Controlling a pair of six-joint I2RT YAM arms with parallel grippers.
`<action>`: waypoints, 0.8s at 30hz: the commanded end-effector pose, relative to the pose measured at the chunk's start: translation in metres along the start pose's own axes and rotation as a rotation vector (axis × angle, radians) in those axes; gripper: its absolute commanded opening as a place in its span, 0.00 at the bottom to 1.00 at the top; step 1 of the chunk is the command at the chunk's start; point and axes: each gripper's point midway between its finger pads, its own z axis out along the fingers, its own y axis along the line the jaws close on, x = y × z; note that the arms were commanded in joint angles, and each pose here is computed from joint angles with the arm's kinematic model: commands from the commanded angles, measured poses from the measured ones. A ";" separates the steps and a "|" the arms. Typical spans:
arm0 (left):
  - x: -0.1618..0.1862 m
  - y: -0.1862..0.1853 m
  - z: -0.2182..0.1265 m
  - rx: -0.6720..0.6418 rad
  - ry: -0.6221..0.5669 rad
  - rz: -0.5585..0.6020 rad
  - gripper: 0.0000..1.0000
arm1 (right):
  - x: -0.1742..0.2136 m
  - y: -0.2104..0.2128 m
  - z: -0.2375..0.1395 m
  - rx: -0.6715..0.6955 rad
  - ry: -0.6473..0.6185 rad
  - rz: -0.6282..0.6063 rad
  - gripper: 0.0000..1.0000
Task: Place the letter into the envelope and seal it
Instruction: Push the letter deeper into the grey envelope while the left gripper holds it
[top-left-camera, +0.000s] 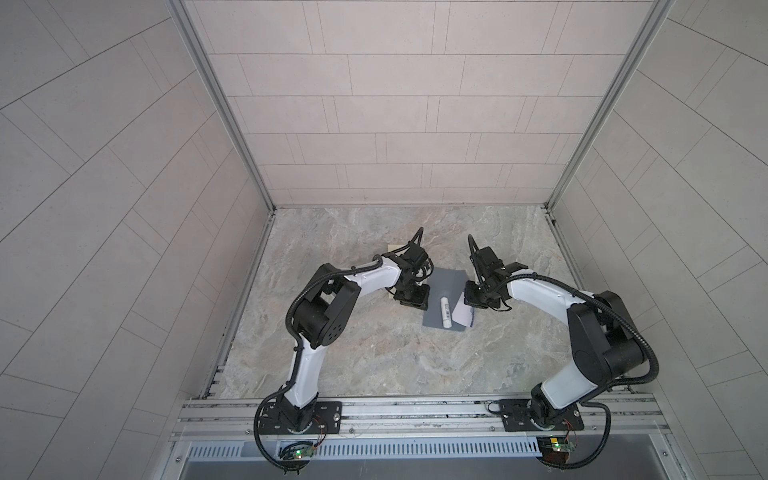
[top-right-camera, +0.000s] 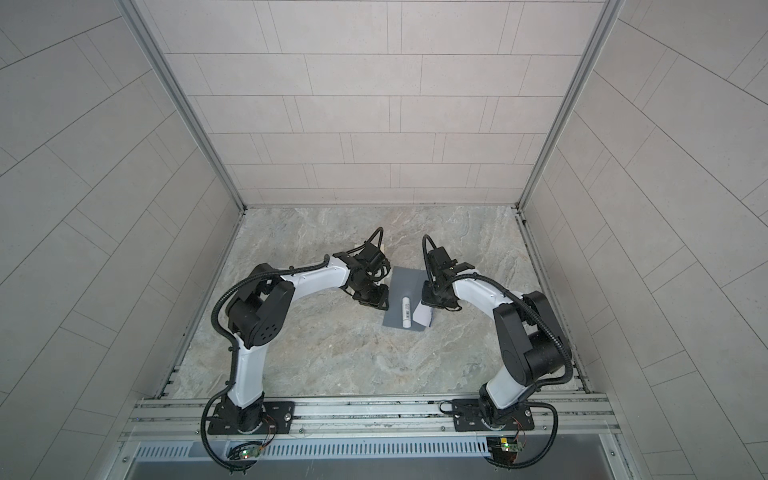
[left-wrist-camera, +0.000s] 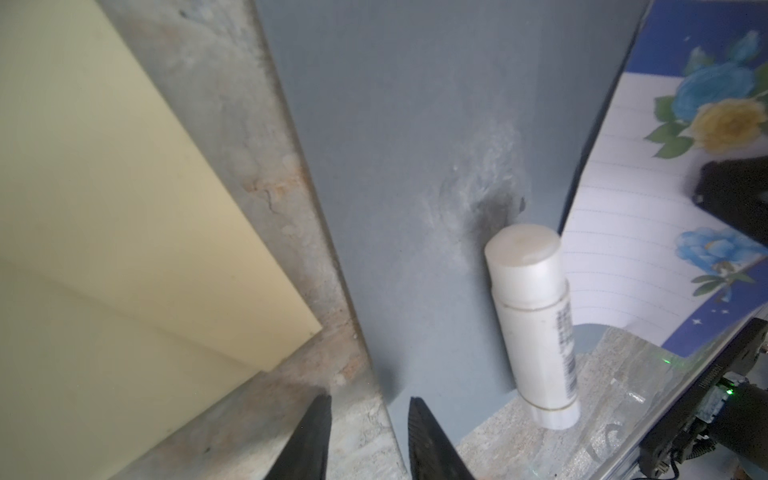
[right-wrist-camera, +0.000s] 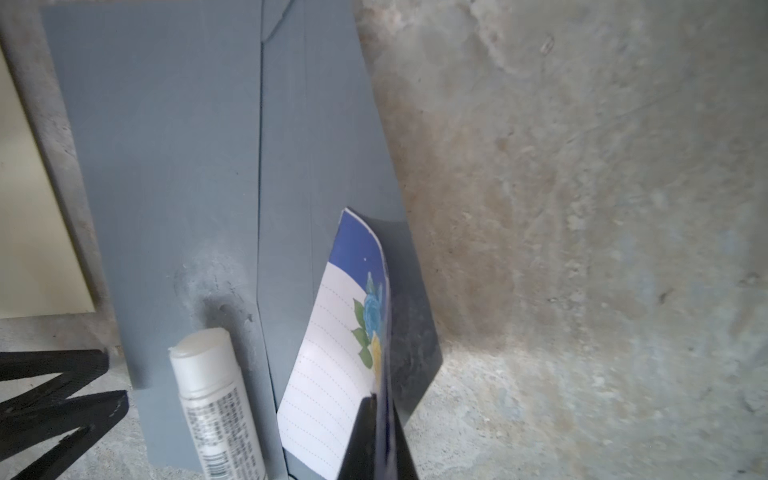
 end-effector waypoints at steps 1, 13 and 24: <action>0.007 0.002 0.007 -0.016 0.042 0.018 0.38 | 0.001 0.002 0.006 -0.014 0.014 0.010 0.00; 0.006 0.002 0.009 -0.014 0.047 0.021 0.38 | -0.012 0.008 0.004 -0.015 -0.007 -0.004 0.00; 0.006 0.003 0.008 -0.018 0.044 0.023 0.38 | -0.017 0.029 0.034 -0.103 0.038 0.056 0.00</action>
